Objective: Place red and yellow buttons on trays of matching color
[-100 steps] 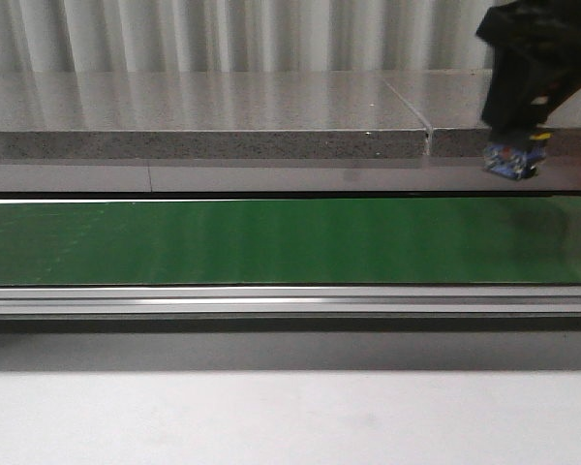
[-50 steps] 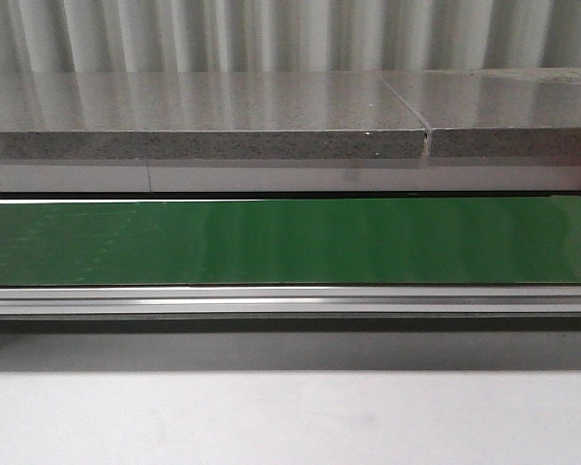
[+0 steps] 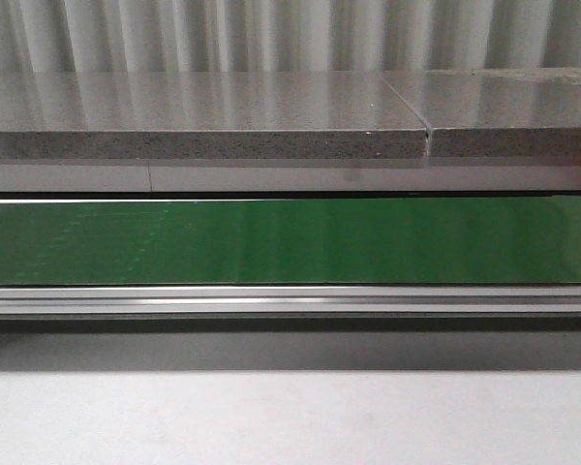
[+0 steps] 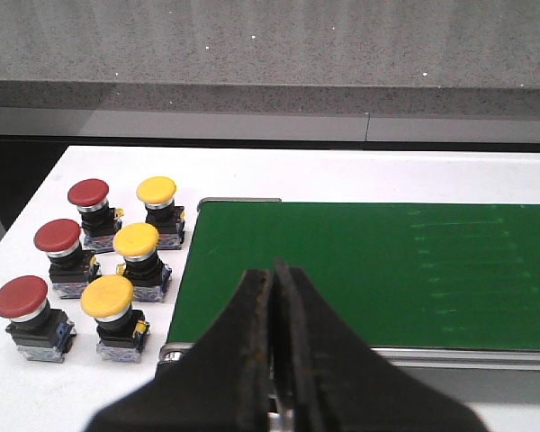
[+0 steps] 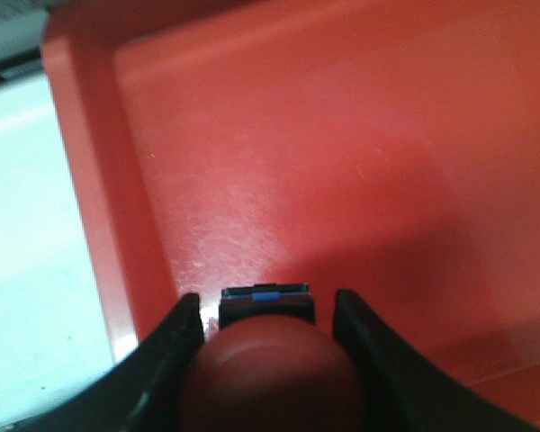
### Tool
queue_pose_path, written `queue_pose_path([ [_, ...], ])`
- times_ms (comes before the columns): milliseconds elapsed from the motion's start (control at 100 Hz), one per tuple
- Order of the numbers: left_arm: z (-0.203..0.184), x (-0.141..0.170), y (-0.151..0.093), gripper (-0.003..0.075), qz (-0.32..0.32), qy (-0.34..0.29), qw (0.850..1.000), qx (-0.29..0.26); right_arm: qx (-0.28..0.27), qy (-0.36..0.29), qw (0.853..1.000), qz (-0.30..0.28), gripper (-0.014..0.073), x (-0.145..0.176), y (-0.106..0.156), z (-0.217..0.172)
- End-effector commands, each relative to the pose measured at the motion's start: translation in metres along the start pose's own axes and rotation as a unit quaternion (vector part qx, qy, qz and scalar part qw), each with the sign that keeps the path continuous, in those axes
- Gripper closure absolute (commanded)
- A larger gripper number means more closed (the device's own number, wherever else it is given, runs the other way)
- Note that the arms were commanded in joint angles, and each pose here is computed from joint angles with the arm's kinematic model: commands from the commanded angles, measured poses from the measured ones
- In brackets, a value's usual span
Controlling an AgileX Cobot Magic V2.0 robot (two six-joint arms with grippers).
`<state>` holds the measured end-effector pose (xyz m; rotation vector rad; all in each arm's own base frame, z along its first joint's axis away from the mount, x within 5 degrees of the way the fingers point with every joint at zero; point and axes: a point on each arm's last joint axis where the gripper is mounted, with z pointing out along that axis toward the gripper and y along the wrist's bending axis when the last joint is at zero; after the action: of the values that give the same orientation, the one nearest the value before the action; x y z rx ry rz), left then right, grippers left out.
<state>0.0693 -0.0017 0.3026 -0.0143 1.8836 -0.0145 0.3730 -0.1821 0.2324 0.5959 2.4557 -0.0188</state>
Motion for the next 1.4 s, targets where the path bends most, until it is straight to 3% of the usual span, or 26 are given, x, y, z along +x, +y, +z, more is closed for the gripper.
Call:
queue_pose_path([
  [0, -0.003, -0.015, 0.000, 0.0740, -0.006, -0.047, 0.999, 0.002, 0.002, -0.058, 0.998, 0.003, 0.0444, -0.019, 0.000, -0.018],
  [370, -0.003, -0.015, 0.000, 0.0740, -0.006, -0.047, 0.999, 0.002, -0.002, -0.024, 1.000, 0.013, 0.0417, -0.010, -0.002, 0.007],
  [440, -0.003, -0.015, 0.000, 0.0740, -0.006, -0.047, 0.999, 0.002, -0.003, -0.024, 1.000, 0.014, 0.0342, -0.010, -0.002, 0.007],
  [610, -0.003, -0.015, 0.000, 0.0740, -0.006, -0.047, 0.999, 0.002, -0.002, -0.032, 0.999, 0.014, 0.0032, -0.011, -0.002, 0.007],
  [710, -0.003, -0.015, 0.000, 0.0740, -0.006, -0.047, 0.999, 0.002, -0.002, -0.039, 0.999, 0.013, -0.0051, -0.013, -0.002, 0.002],
  [1030, -0.003, -0.015, 0.000, 0.0740, -0.006, -0.047, 0.999, 0.002, -0.013, -0.117, 0.993, -0.004, -0.0052, -0.030, 0.016, -0.072],
  [1390, -0.003, -0.015, 0.000, 0.0740, -0.006, -0.047, 0.999, 0.002, -0.073, -0.202, 0.972, -0.095, -0.0052, -0.013, 0.081, -0.164],
])
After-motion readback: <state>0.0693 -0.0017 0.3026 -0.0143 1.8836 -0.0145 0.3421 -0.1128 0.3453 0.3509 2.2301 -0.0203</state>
